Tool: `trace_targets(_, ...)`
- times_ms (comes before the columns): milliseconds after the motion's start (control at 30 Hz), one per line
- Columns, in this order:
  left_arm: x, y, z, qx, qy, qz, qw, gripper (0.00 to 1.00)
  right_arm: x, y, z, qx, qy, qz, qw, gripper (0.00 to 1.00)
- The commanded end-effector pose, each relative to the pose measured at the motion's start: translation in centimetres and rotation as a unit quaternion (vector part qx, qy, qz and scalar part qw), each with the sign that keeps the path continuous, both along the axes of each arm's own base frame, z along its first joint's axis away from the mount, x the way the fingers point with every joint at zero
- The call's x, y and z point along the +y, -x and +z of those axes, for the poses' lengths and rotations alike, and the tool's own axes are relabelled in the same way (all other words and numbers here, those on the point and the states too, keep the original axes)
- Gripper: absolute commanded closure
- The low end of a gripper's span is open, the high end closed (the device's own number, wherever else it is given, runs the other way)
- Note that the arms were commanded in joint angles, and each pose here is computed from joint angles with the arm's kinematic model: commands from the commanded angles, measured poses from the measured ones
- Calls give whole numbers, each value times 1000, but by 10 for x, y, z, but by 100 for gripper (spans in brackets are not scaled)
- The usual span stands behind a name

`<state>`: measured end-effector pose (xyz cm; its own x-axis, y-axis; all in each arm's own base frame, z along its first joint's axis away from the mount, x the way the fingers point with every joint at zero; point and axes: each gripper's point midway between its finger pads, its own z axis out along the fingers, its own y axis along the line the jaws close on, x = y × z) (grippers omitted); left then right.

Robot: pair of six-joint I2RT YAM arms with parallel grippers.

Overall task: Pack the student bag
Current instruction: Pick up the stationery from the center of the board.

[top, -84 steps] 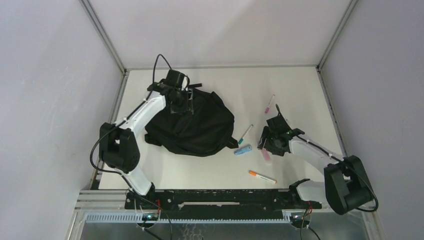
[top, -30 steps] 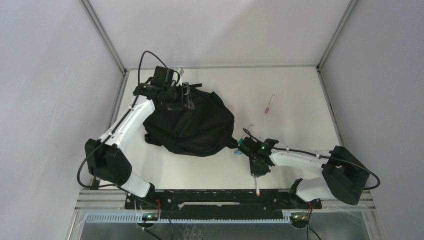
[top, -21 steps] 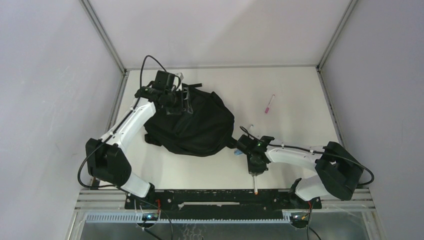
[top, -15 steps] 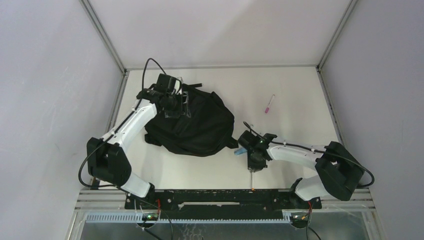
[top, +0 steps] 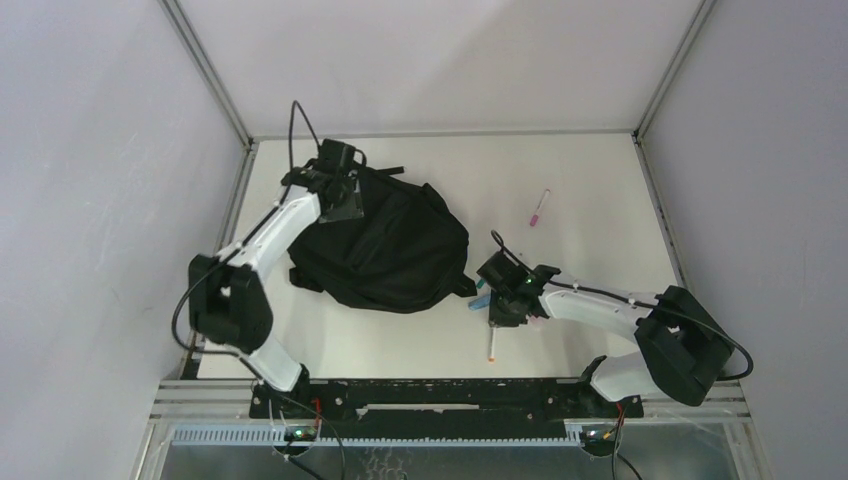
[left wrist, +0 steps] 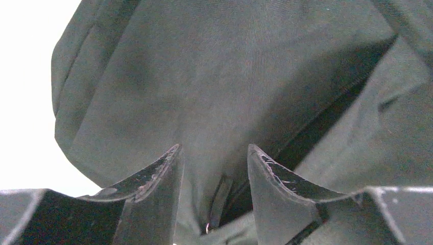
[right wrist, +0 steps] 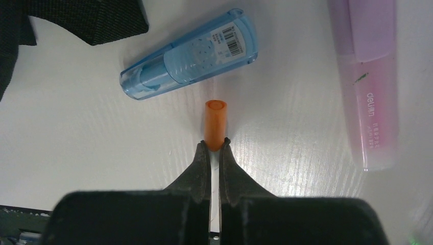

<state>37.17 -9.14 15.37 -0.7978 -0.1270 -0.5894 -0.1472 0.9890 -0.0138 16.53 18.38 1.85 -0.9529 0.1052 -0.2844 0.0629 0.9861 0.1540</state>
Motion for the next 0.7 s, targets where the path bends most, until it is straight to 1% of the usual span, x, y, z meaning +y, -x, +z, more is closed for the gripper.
trace_targets(0,-6,-9,-22,44,-34,-18,998,46,2,-8,5,-23,-12,-10,1000,100)
trace_targets(100,-35,0,-27,53,-25,-75,995,46,-2,-5,2,-20,-10,-15,1000,100)
trace_targets(233,-58,12,-24,57,-25,-117,991,45,-7,-5,-1,-17,-9,-18,1000,100)
trace_targets(300,-64,17,-23,57,-21,-125,990,44,-8,-6,-1,-18,-8,-19,1000,100)
trace_targets(400,-66,21,-25,58,-35,-134,989,37,-8,-7,-1,-19,-9,-20,1000,100)
trace_targets(467,-66,23,-34,72,-47,-140,986,34,-7,-7,-1,-19,-10,-20,1000,100)
trace_targets(600,-63,24,-53,95,-76,-135,983,34,-6,-7,-1,-17,-13,-18,1000,100)
trace_targets(667,-56,20,-57,92,-99,-112,984,37,-5,-7,-1,-18,-15,-18,1000,100)
